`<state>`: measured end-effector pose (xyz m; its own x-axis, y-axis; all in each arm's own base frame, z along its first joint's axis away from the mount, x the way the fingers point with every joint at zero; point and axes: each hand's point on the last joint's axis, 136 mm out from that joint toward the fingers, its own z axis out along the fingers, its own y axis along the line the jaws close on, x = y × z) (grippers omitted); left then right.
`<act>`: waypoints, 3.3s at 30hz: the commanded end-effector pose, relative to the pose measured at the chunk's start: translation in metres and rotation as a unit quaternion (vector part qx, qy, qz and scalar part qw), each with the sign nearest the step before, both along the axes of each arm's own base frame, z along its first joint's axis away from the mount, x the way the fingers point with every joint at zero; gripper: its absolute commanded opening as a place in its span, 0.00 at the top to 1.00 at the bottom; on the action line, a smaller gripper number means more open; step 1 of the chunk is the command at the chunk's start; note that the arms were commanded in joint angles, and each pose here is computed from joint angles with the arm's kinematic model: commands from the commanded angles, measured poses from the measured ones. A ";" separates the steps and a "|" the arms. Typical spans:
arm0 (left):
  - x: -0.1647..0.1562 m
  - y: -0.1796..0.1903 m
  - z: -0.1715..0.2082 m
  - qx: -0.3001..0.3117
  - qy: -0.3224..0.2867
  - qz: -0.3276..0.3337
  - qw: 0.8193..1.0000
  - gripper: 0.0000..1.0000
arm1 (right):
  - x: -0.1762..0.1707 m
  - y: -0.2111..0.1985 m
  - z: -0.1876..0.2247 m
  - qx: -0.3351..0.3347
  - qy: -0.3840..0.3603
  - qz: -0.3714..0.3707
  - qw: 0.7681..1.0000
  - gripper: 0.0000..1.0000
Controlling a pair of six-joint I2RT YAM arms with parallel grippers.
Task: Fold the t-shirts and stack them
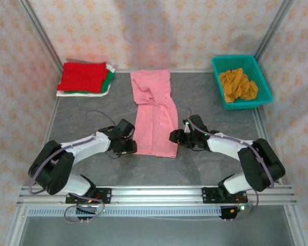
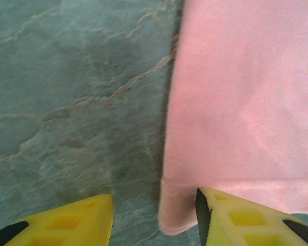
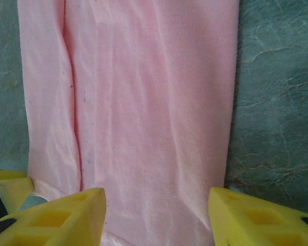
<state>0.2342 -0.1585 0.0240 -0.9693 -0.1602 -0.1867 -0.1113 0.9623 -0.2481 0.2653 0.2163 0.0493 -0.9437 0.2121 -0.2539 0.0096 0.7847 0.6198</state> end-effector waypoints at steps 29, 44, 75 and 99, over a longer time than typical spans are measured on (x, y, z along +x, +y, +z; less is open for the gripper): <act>0.003 -0.021 -0.009 0.004 -0.020 -0.011 1.000 0.82 | -0.028 -0.010 -0.009 0.000 0.017 -0.007 1.000 0.46; -0.006 -0.012 -0.009 0.003 -0.037 0.008 0.999 1.00 | -0.060 0.013 -0.011 0.027 0.046 0.010 0.999 0.46; -0.073 0.007 0.009 -0.043 -0.081 0.073 0.993 1.00 | -0.096 0.028 -0.006 0.031 0.050 0.026 0.998 1.00; 0.075 0.019 0.116 -0.010 -0.109 0.049 0.993 1.00 | 0.052 0.052 0.059 0.021 0.042 -0.021 0.999 1.00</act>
<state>0.2960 -0.1406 0.1371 -0.8505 -0.3599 -0.3836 -0.2288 0.9098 -0.3462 0.3070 0.2694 0.1069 -0.9420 0.2899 -0.1690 0.1047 0.7324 0.6728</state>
